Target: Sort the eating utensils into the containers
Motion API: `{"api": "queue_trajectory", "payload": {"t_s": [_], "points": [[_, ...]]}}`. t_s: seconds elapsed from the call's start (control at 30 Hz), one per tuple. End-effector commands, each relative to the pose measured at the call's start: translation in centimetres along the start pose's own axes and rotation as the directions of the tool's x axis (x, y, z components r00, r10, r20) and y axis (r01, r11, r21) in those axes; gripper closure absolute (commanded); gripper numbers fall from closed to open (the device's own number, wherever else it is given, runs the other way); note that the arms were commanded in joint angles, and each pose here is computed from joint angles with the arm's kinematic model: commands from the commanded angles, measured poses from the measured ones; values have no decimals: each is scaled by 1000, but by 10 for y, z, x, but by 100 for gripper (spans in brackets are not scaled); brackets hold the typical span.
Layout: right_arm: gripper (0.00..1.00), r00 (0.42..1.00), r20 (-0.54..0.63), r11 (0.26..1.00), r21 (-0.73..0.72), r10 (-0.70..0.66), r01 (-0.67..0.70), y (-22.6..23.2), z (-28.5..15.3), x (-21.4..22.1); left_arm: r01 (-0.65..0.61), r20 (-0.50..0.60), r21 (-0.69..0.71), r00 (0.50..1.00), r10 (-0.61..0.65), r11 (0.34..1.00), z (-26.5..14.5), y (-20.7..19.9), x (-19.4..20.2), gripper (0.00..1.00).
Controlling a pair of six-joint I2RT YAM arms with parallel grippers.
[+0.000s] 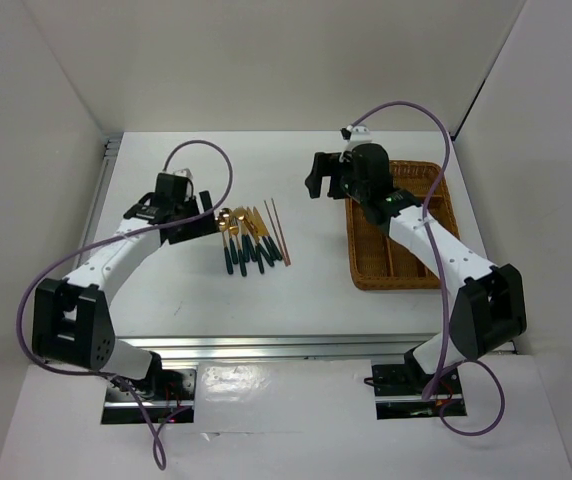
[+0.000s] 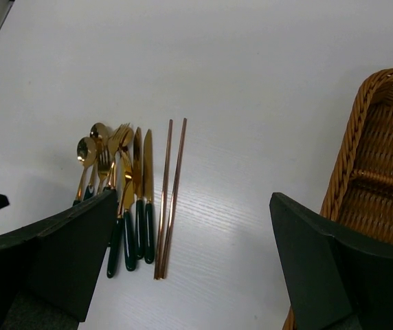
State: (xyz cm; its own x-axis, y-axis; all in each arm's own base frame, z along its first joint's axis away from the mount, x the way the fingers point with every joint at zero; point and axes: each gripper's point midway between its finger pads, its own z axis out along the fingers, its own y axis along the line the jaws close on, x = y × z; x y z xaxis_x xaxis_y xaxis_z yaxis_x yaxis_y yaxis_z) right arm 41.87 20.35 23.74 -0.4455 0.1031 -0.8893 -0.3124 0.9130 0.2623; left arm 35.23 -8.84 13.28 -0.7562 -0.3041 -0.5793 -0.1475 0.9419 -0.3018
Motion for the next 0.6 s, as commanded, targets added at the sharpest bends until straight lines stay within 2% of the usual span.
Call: {"api": "queue_trajectory", "payload": {"t_s": [0.0,0.1,0.27,0.43,0.57], "points": [[0,1000,-8,1000,-12,11,-12,2,4,7,22,-30,-60,999,-24,998,19,-2,11,12],[0,1000,-11,1000,14,12,-12,-4,5,11,-12,-62,-116,998,5,993,30,-4,22,17],[0,999,-32,999,47,3,-1,-12,10,19,-55,-116,-156,993,37,986,44,-7,32,21],[0,999,-34,999,48,3,-1,-11,13,19,-59,-149,-217,989,27,974,59,-5,38,22],[0,999,-44,997,73,-6,9,-16,16,19,-54,-162,-227,987,17,972,67,-7,37,28]]}}
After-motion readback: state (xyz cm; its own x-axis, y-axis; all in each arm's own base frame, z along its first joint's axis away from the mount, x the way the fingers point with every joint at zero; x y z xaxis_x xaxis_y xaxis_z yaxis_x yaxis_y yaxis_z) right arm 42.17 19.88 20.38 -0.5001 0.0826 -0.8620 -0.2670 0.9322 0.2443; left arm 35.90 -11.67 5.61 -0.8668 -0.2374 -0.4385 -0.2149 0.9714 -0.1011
